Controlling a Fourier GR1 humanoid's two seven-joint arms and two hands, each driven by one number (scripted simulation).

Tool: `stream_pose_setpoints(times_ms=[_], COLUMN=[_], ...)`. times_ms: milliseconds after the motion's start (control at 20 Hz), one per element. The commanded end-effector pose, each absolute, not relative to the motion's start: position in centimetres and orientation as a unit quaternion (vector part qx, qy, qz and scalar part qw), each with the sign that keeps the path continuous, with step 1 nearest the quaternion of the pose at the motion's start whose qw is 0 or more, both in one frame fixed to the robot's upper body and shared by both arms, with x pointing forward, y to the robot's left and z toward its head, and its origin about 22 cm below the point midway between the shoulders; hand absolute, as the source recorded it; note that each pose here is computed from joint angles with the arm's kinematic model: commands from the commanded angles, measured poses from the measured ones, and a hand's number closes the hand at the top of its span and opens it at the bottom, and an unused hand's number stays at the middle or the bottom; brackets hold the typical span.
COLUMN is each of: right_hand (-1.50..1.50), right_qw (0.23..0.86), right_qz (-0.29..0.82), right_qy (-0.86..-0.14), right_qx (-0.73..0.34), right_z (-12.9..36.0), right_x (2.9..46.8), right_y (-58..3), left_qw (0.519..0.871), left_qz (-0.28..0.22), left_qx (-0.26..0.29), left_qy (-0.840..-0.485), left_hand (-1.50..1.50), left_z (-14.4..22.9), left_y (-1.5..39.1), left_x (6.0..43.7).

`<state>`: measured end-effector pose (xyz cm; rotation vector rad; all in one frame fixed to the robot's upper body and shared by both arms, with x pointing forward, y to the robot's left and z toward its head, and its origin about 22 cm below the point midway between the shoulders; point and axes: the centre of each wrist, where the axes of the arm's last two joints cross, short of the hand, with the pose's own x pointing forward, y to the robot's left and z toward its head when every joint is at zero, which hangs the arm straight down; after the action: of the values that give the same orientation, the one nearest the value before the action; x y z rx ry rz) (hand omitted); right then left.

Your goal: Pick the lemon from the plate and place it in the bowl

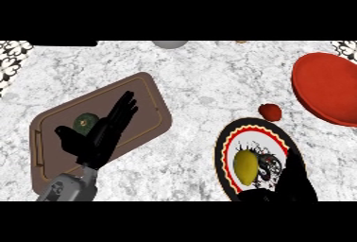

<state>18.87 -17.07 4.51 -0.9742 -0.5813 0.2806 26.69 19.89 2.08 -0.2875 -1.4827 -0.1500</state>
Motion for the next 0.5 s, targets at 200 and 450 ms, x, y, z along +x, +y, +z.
stream_pose_setpoints(times_ms=[200,450], right_hand=[-1.5,-1.5], right_qw=[0.857,0.859], right_qz=[0.11,0.121], right_qy=[-0.177,-0.162], right_qx=[-0.471,-0.469], right_z=[4.7,3.1], right_x=[21.8,21.9], right_y=[-16.2,-15.7], left_qw=[0.721,0.726], left_qz=[-0.074,-0.068], left_qx=[-0.118,-0.132], left_qy=[-0.679,-0.671], left_hand=[0.0,0.0], left_z=[1.9,2.7], left_y=[19.8,20.8], left_x=[26.9,26.7])
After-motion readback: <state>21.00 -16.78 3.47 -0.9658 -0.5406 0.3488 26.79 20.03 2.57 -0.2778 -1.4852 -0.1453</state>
